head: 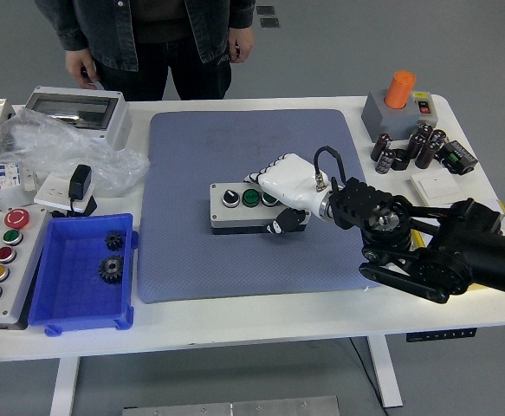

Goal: Pick up the button,place it on the desk,press the button,press the button

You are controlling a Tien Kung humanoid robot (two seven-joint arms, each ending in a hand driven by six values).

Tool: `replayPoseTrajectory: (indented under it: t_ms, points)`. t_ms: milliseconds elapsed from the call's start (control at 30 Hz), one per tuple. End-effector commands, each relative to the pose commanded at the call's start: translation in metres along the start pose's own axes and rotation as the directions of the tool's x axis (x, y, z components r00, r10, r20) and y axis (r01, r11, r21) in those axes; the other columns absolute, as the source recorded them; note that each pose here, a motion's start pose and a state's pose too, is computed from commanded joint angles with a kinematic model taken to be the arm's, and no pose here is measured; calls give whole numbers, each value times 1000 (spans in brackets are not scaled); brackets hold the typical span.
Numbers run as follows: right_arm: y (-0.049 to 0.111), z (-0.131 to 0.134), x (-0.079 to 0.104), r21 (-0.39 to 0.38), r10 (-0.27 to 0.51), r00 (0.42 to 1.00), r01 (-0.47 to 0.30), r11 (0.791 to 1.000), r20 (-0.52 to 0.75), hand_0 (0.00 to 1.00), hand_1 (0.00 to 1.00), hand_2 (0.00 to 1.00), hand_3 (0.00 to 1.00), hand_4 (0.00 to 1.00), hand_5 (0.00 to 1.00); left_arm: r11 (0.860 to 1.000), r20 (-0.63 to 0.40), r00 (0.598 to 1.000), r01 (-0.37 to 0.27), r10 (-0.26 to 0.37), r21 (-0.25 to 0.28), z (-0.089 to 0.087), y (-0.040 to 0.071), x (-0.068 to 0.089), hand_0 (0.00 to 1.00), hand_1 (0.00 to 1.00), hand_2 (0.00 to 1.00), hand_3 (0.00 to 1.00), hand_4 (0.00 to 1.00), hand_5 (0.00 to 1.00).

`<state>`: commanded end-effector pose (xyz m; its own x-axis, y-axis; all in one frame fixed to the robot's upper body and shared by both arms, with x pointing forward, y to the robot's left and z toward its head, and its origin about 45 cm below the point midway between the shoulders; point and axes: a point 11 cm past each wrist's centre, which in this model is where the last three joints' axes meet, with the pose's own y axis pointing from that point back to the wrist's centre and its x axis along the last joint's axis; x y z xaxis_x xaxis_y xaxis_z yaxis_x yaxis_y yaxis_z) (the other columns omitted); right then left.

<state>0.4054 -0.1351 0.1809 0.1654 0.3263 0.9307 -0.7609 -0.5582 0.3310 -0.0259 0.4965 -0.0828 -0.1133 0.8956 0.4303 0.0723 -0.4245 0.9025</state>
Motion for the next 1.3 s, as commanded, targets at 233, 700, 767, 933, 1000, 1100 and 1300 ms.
replayPoseTrajectory:
  t_ms: [233, 700, 767, 933, 1000, 1100, 1300]
  points:
    - [0, -1, 1, 7, 3, 1000, -3, 1000, -6, 724, 718, 775, 738, 711, 135, 1000, 0, 1000, -1, 1, -1, 1, 0, 0, 624, 661, 632, 684, 717, 348]
    - [1, 4, -2, -30, -45, 989, 50, 998, 143, 728, 725, 792, 783, 742, 153, 1000, 1, 1000, -2, 2, 1, -1, 0, 0, 623, 661, 632, 683, 716, 347]
    - [1, 5, -2, -36, -52, 984, 59, 998, 172, 723, 724, 792, 787, 762, 172, 1000, 1, 1000, -4, 4, 0, -1, 0, 0, 623, 661, 631, 683, 715, 346]
    - [2, 7, -2, -50, -70, 971, 84, 995, 228, 723, 724, 792, 787, 762, 172, 1000, 0, 1000, -5, 5, -1, -1, 0, 0, 623, 661, 631, 683, 715, 346]
    - [2, 8, -2, -55, -72, 969, 88, 995, 238, 717, 724, 789, 797, 822, 272, 1000, 0, 1000, -5, 5, -1, -2, 0, 0, 623, 661, 631, 685, 714, 346]
    - [2, 10, -2, -64, -79, 964, 98, 993, 255, 717, 724, 789, 797, 822, 272, 1000, 0, 1000, -5, 5, 0, -2, 0, 0, 623, 661, 631, 685, 714, 346]
    - [2, 14, -1, -80, -88, 954, 115, 990, 286, 714, 727, 791, 796, 892, 400, 1000, 0, 1000, -6, 6, 3, -4, 0, 1, 623, 661, 631, 685, 713, 345]
